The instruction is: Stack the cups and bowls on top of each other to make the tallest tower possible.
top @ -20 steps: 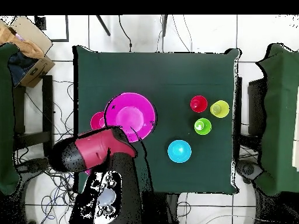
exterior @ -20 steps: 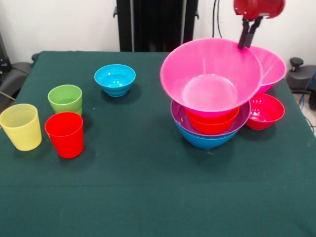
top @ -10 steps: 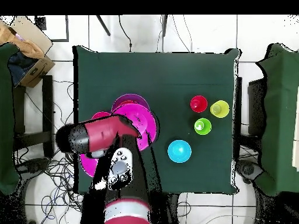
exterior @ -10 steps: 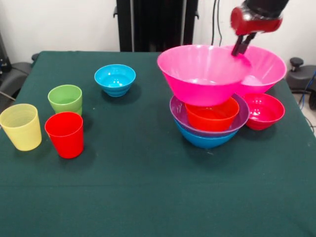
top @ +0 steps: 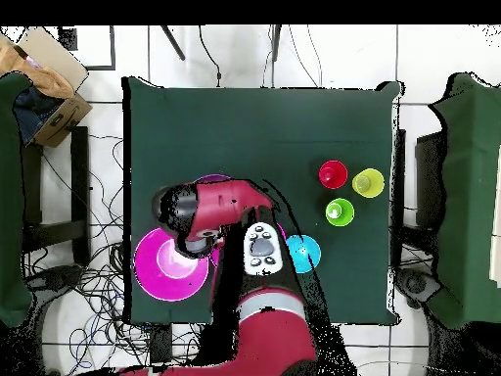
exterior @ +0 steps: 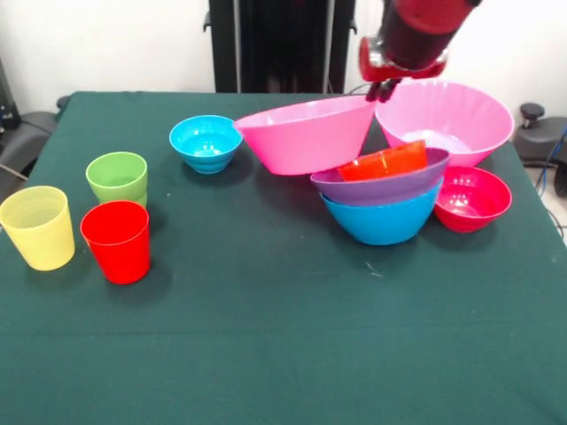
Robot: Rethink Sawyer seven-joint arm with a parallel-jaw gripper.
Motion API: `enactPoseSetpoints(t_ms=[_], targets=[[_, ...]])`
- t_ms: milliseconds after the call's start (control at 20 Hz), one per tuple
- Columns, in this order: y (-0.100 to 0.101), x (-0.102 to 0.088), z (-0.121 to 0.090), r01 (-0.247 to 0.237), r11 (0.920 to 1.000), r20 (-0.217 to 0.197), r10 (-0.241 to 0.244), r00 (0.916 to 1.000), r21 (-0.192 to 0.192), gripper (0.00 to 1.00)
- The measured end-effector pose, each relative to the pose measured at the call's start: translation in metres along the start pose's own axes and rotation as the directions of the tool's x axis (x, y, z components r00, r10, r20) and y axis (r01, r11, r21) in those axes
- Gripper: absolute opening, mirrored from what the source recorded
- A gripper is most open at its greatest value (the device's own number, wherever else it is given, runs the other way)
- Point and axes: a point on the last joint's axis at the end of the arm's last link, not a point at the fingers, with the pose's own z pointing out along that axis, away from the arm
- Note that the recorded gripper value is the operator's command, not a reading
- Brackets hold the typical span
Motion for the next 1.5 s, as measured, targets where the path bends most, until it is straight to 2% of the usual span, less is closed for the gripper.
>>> enactPoseSetpoints(t_ms=[150, 350, 1050, 1500], targets=[[-0.013, -0.002, 0.009, -0.019, 0.9994, -0.025, 0.018, 0.9995, -0.027, 0.0], [-0.018, -0.004, 0.012, -0.024, 0.9985, -0.028, 0.022, 0.9993, -0.049, 0.0], [0.0, -0.005, 0.008, 0.011, 0.9971, -0.058, -0.015, 0.9982, -0.076, 0.0], [0.008, -0.006, 0.006, 0.027, 0.9959, -0.056, -0.032, 0.9979, -0.087, 0.0]])
